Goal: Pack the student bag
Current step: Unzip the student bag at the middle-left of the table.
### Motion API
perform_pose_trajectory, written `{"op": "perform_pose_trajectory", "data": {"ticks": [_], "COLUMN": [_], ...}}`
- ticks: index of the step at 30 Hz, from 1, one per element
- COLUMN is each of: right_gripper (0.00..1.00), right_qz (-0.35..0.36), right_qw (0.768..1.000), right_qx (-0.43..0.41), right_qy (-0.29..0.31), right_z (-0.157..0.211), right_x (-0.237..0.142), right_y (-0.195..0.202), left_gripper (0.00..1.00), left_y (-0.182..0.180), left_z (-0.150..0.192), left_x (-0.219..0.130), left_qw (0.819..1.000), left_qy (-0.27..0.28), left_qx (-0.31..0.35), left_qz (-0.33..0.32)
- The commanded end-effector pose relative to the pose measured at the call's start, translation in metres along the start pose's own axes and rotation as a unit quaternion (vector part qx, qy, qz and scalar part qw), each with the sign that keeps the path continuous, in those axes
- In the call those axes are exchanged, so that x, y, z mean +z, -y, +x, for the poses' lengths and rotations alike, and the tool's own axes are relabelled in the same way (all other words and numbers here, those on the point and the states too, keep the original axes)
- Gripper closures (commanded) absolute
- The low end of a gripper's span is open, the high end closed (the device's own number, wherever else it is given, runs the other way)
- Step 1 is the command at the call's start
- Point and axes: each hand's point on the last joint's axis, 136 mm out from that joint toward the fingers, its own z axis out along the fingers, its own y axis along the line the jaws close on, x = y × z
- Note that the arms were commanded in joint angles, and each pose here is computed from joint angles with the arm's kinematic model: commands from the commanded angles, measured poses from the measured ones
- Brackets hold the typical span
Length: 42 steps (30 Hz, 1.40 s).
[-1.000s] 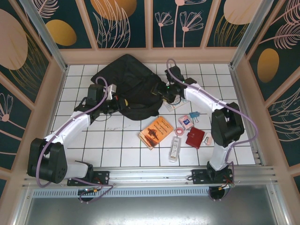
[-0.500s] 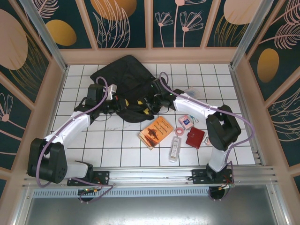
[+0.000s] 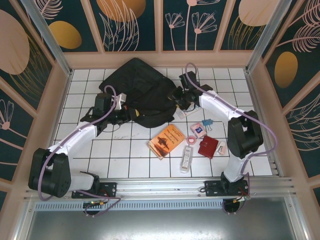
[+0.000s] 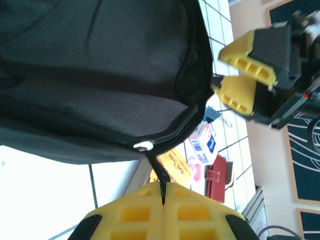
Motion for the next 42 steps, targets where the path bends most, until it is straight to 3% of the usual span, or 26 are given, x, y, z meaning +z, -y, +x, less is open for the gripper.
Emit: {"op": "perform_pose_trajectory", "data": {"ticks": [1,4,7,12,19,25,28,31,33,36,42], "right_gripper": [0.43,0.36,0.33,0.34,0.36,0.36,0.36,0.36,0.36,0.39,0.51], "right_qz": [0.044,0.071,0.05,-0.018,-0.115,-0.118,-0.067,0.004,0.012,0.003,0.009], "right_qw": [0.991,0.987,0.987,0.981,0.961,0.953,0.965,0.978,0.983,0.986,0.989], "right_qx": [-0.122,-0.14,-0.147,-0.168,-0.216,-0.248,-0.238,-0.207,-0.185,-0.167,-0.126], "right_qy": [0.037,0.025,-0.033,-0.092,-0.131,-0.131,-0.083,-0.012,0.01,0.001,-0.08], "right_z": [-0.025,-0.033,-0.023,-0.012,0.002,0.001,-0.026,-0.062,-0.071,-0.058,0.004], "right_x": [-0.011,0.007,0.039,0.073,0.091,0.106,0.101,0.075,0.052,0.028,0.018], "right_y": [0.015,0.028,0.025,-0.006,-0.065,-0.095,-0.086,-0.063,-0.055,-0.047,-0.018], "left_gripper": [1.0,1.0,1.0,1.0,1.0,1.0,1.0,1.0,1.0,1.0,1.0], "left_y": [0.024,0.031,0.038,0.051,0.061,0.073,0.071,0.066,0.06,0.058,0.061], "left_z": [0.001,0.005,0.01,0.021,0.033,0.041,0.037,0.025,0.017,0.015,0.019], "left_x": [-0.002,0.002,0.004,0.006,0.009,0.019,0.019,0.018,0.02,0.027,0.028], "left_qw": [0.999,0.999,0.999,0.998,0.996,0.994,0.995,0.997,0.998,0.998,0.998], "left_qy": [0.012,0.008,0.003,-0.003,-0.014,-0.03,-0.023,-0.004,0.001,-0.011,-0.02], "left_qx": [0.027,0.032,0.034,0.037,0.036,0.04,0.044,0.058,0.053,0.043,0.036], "left_qz": [0.031,0.034,0.042,0.058,0.081,0.097,0.083,0.047,0.034,0.04,0.057]}}
